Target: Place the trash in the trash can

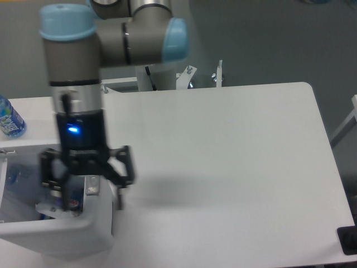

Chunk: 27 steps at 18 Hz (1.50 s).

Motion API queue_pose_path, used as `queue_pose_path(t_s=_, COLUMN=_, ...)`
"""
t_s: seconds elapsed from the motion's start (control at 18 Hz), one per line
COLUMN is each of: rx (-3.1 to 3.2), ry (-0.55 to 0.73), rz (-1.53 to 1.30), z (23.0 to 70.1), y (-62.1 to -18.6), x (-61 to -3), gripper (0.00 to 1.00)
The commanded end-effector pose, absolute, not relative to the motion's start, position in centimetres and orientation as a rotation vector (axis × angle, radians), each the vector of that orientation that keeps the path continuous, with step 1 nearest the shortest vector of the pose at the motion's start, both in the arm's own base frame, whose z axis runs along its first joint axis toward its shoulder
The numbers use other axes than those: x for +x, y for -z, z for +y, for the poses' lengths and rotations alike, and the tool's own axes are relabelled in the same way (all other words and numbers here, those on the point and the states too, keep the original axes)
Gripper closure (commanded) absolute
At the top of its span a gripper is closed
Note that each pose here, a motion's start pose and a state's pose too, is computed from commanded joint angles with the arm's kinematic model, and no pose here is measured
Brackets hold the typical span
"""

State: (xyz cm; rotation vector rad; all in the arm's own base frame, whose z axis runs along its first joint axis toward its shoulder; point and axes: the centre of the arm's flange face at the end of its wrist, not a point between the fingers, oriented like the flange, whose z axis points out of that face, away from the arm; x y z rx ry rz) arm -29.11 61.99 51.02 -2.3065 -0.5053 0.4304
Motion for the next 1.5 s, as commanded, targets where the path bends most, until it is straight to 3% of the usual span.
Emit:
queue_pose_path(t_s=0.44, rx=-2.512, ry=-0.589, rz=-0.313, z=55.2, y=-45.4, x=-37.8, gripper=0.0)
queue_pose_path(t_s=0.61, rx=-2.587, ry=-0.654, rz=-0.18, z=51.4, y=-45.8, x=-39.3, gripper=0.0)
queue_pose_path(t_s=1.22, rx=-2.893, ry=-0.576, rz=0.24, z=39.4, y=-45.5, x=-42.1, gripper=0.0)
queue_pose_path(t_s=1.5, rx=-2.917, ry=-0.541, rz=0.408, z=38.5, y=-45.3, x=-42.2, gripper=0.0)
